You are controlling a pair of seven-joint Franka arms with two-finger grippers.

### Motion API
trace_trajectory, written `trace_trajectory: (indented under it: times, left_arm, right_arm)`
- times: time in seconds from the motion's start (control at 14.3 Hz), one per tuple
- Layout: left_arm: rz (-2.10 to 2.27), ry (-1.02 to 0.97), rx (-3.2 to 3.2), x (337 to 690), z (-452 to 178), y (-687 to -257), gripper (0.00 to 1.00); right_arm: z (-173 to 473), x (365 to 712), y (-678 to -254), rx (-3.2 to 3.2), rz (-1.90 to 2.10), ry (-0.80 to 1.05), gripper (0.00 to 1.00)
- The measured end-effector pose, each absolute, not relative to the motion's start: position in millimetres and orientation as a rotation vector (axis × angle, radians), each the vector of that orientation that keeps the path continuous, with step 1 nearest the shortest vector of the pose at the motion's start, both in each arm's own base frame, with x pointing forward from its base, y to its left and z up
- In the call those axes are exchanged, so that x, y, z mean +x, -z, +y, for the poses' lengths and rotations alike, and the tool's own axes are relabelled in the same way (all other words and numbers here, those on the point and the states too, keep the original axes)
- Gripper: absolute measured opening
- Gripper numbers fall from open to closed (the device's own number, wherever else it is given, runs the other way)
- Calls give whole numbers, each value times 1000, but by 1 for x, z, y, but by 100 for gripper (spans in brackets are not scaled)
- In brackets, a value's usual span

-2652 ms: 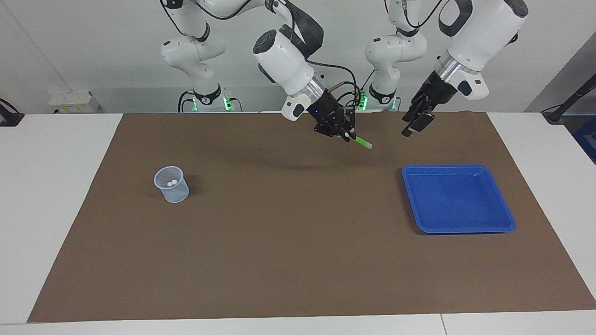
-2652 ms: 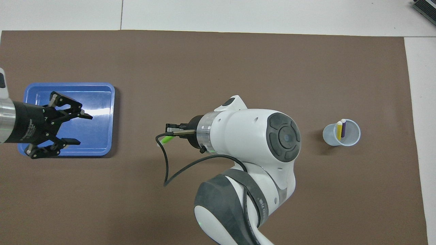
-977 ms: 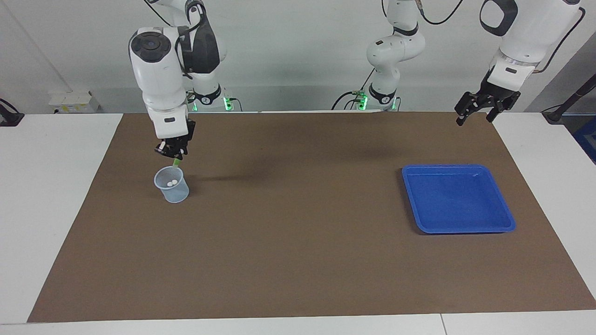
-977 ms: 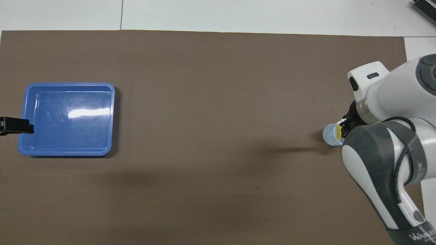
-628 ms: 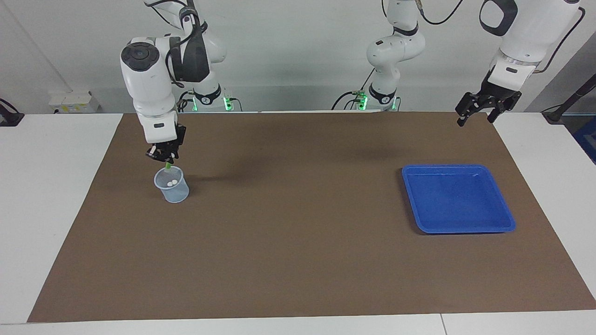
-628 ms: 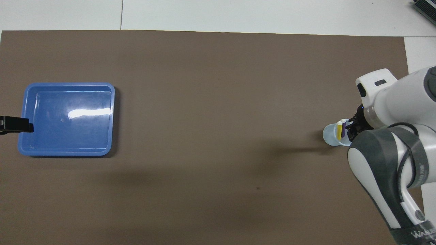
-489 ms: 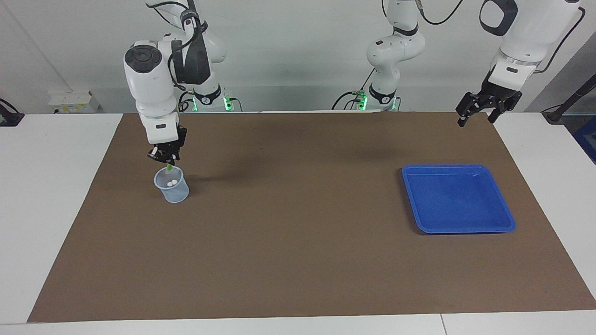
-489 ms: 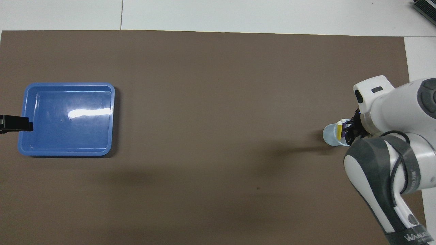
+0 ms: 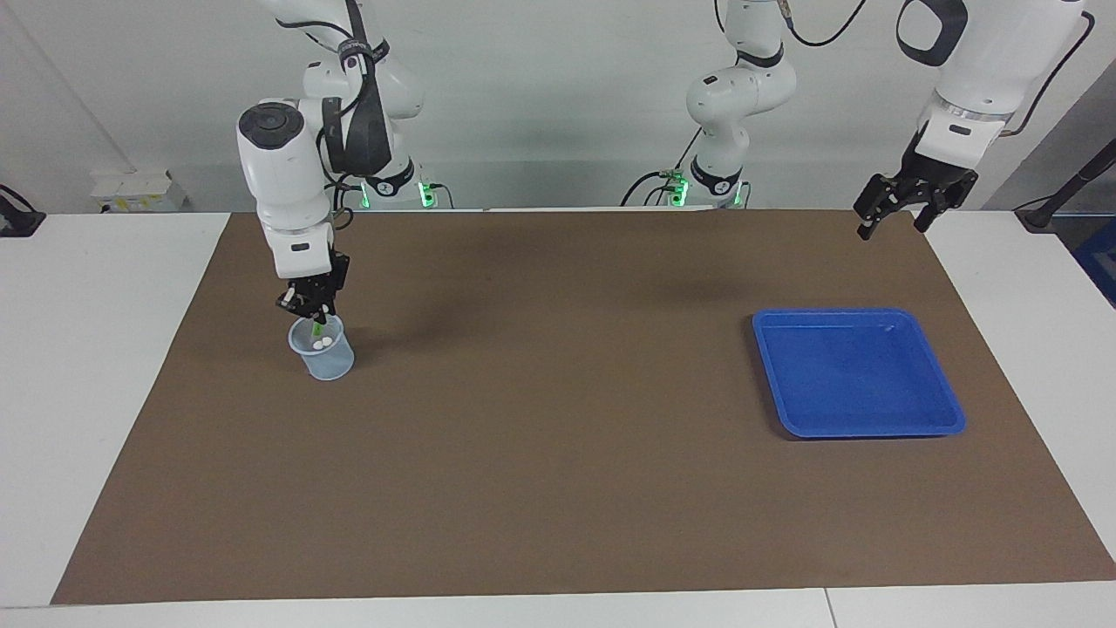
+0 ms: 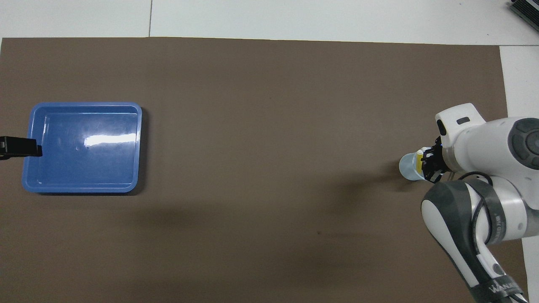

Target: Transfer and insert pens with both arms

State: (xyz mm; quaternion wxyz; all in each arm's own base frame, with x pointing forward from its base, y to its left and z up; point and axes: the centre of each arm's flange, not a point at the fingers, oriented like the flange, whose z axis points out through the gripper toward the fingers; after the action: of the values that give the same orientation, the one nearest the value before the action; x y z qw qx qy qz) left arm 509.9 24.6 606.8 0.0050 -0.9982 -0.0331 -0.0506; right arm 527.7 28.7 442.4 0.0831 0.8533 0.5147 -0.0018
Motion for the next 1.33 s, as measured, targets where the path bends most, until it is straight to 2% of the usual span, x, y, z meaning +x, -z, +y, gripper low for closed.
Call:
trace_trajectory:
  times: [0.14, 0.28, 0.49, 0.84, 1.33]
  left_arm:
    - [-103, 164, -3134, 513, 22, -608, 100]
    - [-114, 169, -3160, 516, 30, -609, 100]
    - [-126, 168, -3180, 522, 40, -608, 100]
    - [-49, 138, -3169, 528, 17, -613, 100]
    - [19, 92, -3157, 549, -8, -598, 100]
  right_arm:
    - [29, 527, -442, 2548, 1537, 8, 41]
    - [28, 526, -444, 2555, 1533, 23, 66]
    - [32, 525, -471, 2596, 1490, 37, 98]
    - [45, 523, -555, 2784, 1295, 4, 100]
    - [50, 500, -642, 3030, 871, 72, 100]
